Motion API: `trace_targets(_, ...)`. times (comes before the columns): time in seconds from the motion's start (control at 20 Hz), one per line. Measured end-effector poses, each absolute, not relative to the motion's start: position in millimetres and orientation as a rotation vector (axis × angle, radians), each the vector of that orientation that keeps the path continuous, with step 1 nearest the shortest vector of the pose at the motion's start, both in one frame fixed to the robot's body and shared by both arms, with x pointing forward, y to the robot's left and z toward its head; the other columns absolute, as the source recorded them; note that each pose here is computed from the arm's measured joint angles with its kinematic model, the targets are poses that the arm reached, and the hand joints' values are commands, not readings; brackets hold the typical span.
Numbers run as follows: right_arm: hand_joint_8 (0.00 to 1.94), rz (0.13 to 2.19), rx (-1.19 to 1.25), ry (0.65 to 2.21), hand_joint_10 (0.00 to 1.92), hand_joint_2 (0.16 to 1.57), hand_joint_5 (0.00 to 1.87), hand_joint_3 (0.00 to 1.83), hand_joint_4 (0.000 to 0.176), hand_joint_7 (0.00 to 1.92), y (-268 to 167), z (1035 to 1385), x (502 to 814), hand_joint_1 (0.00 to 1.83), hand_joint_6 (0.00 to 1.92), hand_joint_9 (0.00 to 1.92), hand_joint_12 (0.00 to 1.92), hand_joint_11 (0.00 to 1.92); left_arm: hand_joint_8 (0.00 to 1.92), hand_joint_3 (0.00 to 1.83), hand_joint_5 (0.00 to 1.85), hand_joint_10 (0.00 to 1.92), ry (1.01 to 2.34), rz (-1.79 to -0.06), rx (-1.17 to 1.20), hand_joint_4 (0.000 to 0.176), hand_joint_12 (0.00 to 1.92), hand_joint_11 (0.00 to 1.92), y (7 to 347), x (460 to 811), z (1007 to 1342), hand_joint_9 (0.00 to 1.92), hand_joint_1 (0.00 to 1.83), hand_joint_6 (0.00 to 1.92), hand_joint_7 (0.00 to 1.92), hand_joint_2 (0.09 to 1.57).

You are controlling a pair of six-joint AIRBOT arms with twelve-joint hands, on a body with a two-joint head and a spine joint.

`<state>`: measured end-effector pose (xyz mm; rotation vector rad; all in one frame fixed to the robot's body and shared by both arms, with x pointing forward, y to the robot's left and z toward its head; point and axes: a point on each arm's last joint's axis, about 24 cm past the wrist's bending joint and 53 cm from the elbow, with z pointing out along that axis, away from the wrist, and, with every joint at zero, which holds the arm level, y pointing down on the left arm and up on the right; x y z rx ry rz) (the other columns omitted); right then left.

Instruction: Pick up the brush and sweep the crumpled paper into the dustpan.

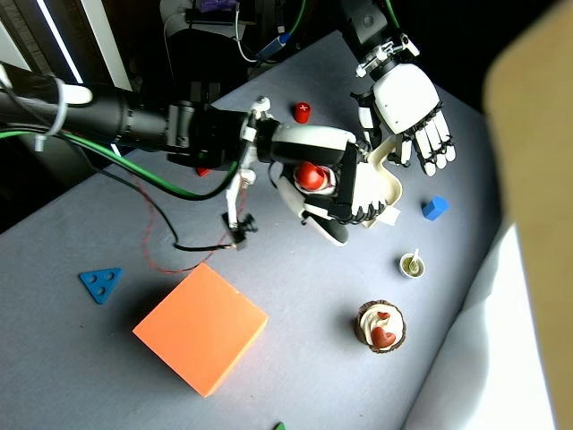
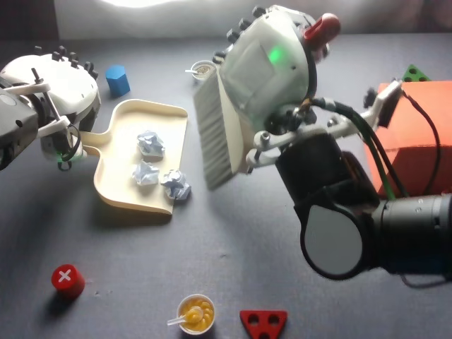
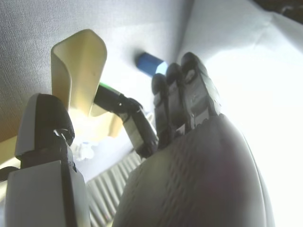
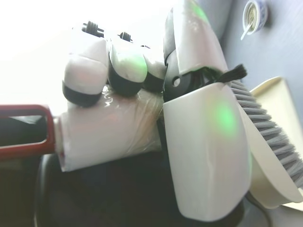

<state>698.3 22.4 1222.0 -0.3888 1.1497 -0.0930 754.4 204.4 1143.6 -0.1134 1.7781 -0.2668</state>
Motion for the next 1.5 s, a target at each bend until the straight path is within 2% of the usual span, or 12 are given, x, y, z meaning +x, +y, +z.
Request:
trace_targets(0.05,1.94,-0.096,-0.373,1.230,1.92,1.19,0.95,0.00,0.162,1.24,19,1207,700,1.56,1.92,1.46,1.92,1.57,0.01,0.00,0.93,0.00,1.778,-0.267,-0.113,0.015,0.00,0.13,204,754,1144,0.17,1.06,1.06,0.27,1.14)
trace_targets(0.1,1.94,-0.097,-0.372,1.261,1.92,1.19,0.95,0.00,0.163,1.25,20,1200,701,1.55,1.92,1.46,1.92,1.57,0.00,0.00,0.93,0.00,1.779,-0.267,-0.113,0.007,0.00,0.13,204,754,1143,0.17,1.06,1.06,0.27,1.14)
trace_targets(0.2,1.94,-0.104,-0.368,1.291,1.92,1.19,0.95,0.00,0.161,1.24,20,1193,702,1.57,1.92,1.45,1.92,1.57,0.00,0.00,0.94,0.00,1.781,-0.267,-0.117,0.031,0.00,0.13,205,754,1143,0.17,1.06,1.05,0.27,1.14)
trace_targets(0.3,1.94,-0.099,-0.360,1.268,1.92,1.19,0.96,0.00,0.159,1.25,27,1204,703,1.59,1.92,1.46,1.92,1.58,0.00,0.00,0.93,0.00,1.781,-0.268,-0.118,0.020,0.01,0.14,204,754,1143,0.18,1.06,1.06,0.27,1.14)
trace_targets(0.35,1.94,-0.095,-0.357,1.256,1.92,1.19,0.94,0.00,0.159,1.23,29,1209,703,1.60,1.92,1.46,1.92,1.58,0.00,0.00,0.90,0.00,1.781,-0.270,-0.117,0.057,0.00,0.13,204,754,1143,0.17,1.03,1.11,0.25,1.16)
trace_targets(0.4,1.94,-0.094,-0.349,1.249,1.92,1.19,0.93,0.00,0.159,1.23,31,1211,705,1.60,1.92,1.45,1.92,1.59,0.00,0.00,0.89,0.00,1.782,-0.270,-0.119,0.064,0.00,0.13,204,753,1142,0.17,1.02,1.13,0.25,1.16)
trace_targets(0.65,1.94,-0.083,-0.329,1.264,1.92,1.18,0.96,0.00,0.176,1.26,35,1206,714,1.57,1.92,1.46,1.92,1.57,0.01,0.00,0.92,0.01,1.779,-0.266,-0.123,0.062,0.01,0.16,205,754,1143,0.19,1.04,1.08,0.29,1.15)
trace_targets(0.7,1.94,-0.079,-0.321,1.267,1.92,1.18,0.96,0.00,0.176,1.26,35,1207,716,1.57,1.92,1.45,1.92,1.57,0.00,0.00,0.93,0.00,1.780,-0.268,-0.122,0.039,0.01,0.15,204,753,1143,0.20,1.05,1.06,0.29,1.14)
trace_targets(0.9,1.94,-0.045,-0.293,1.265,1.92,1.19,0.94,0.00,0.160,1.24,40,1209,718,1.56,1.92,1.45,1.92,1.56,0.00,0.00,0.93,0.00,1.781,-0.270,-0.124,0.059,0.00,0.14,204,753,1142,0.19,1.04,1.07,0.27,1.14)
trace_targets(1.0,1.94,-0.016,-0.282,1.274,1.92,1.19,0.94,0.00,0.157,1.24,44,1207,718,1.56,1.92,1.46,1.92,1.56,0.00,0.00,0.93,0.00,1.783,-0.271,-0.128,0.022,0.01,0.14,204,753,1142,0.18,1.06,1.06,0.27,1.14)
trace_targets(1.25,1.94,0.025,-0.247,1.279,1.92,1.19,0.98,0.00,0.163,1.28,45,1206,719,1.57,1.92,1.49,1.92,1.59,0.01,0.00,0.91,0.01,1.783,-0.271,-0.128,0.066,0.01,0.14,204,753,1142,0.18,1.03,1.10,0.27,1.15)
trace_targets(1.5,1.94,0.058,-0.237,1.260,1.92,1.20,0.95,0.00,0.169,1.26,52,1210,717,1.58,1.92,1.48,1.92,1.58,0.00,0.00,0.92,0.01,1.783,-0.271,-0.128,0.043,0.02,0.15,204,753,1142,0.19,1.04,1.08,0.28,1.15)
